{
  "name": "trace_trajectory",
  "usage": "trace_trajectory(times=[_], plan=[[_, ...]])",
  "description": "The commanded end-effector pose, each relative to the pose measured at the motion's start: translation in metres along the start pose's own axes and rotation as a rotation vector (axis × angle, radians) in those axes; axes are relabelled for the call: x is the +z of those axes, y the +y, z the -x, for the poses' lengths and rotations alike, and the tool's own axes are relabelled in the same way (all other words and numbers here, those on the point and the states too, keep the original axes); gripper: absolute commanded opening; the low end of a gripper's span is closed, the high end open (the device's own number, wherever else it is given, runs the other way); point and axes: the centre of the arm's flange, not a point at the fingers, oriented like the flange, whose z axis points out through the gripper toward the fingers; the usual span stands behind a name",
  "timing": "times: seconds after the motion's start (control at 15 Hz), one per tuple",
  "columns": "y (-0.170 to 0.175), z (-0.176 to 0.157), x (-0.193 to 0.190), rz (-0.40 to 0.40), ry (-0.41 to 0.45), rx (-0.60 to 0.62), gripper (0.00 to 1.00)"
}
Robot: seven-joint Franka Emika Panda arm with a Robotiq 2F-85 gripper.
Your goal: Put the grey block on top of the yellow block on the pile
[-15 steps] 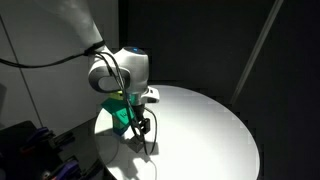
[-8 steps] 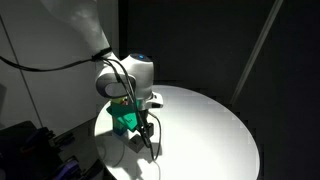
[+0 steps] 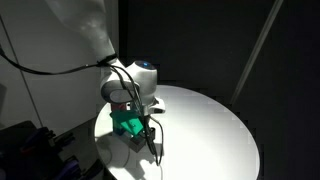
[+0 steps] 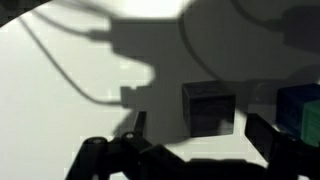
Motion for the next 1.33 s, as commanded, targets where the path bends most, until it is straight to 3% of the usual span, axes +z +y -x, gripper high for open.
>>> trace_trajectory(times=[0.0,1.27], plan=[[0.003,-0.005,0.008,-0.005,0.02,-0.027,1.0],[-0.014,-0.016,0.035,0.01,0.018,-0.081,1.0]])
